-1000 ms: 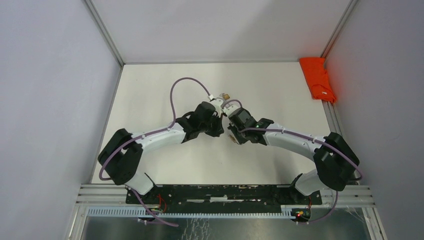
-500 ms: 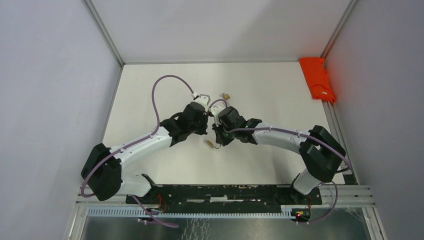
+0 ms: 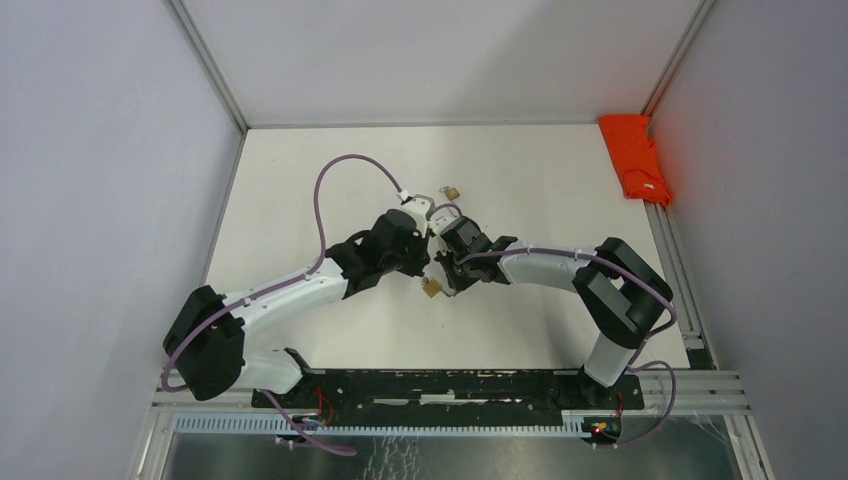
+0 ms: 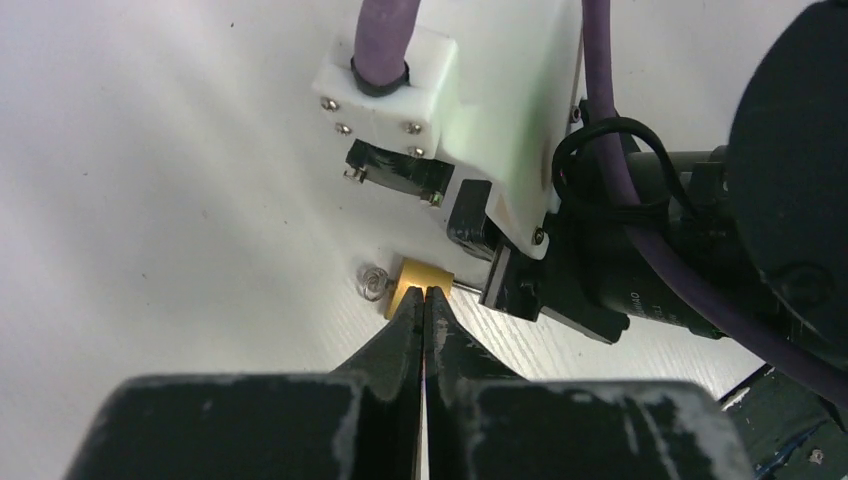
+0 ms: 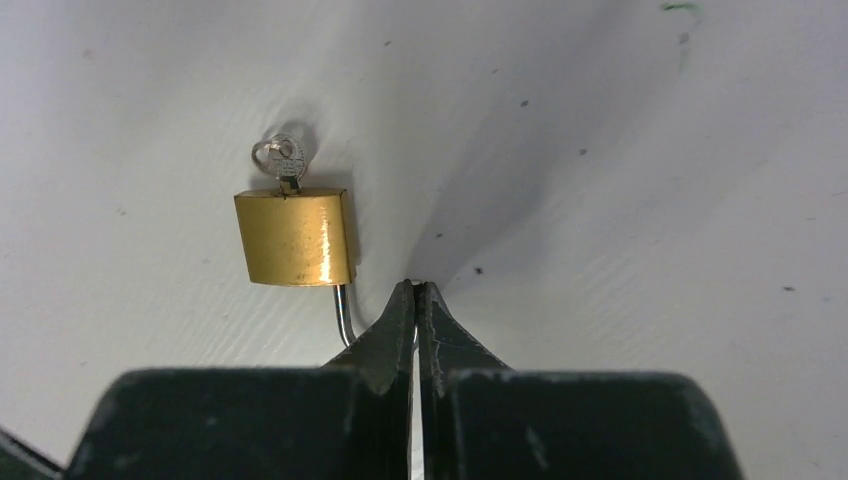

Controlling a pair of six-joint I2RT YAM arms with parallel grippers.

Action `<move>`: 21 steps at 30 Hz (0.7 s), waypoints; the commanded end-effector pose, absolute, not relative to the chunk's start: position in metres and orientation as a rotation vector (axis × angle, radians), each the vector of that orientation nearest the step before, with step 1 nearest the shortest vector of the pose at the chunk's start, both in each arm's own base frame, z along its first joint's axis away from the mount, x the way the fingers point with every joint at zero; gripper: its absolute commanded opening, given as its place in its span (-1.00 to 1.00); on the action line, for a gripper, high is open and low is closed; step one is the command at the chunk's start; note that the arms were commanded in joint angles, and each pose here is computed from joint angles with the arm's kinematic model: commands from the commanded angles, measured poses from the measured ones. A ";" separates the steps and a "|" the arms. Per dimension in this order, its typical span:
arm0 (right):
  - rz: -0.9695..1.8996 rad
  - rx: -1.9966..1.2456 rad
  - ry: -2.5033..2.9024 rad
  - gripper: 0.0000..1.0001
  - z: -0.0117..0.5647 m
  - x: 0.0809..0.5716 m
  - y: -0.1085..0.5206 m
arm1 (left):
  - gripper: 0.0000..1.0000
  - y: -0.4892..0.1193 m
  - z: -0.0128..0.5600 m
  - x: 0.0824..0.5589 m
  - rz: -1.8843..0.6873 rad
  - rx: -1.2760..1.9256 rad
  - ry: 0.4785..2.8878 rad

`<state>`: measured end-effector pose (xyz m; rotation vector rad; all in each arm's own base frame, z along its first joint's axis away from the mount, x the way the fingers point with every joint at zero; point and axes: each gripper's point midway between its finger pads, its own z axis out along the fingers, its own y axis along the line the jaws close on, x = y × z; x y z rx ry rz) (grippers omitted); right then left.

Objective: Unlock with the key

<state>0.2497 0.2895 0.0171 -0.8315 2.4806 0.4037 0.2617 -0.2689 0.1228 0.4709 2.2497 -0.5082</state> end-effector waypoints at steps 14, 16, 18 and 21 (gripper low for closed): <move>0.142 -0.716 2.476 -1.00 0.008 0.318 0.250 | -0.96 -0.265 0.143 0.283 -0.456 0.393 2.168; 0.138 -0.710 2.474 -1.00 0.008 0.328 0.251 | -0.96 -0.263 0.144 0.283 -0.451 0.385 2.166; 0.129 -0.709 2.475 -1.00 0.009 0.335 0.252 | -0.96 -0.261 0.145 0.283 -0.444 0.384 2.164; 0.116 -0.712 2.481 -1.00 0.007 0.338 0.251 | -0.96 -0.258 0.146 0.283 -0.426 0.380 2.163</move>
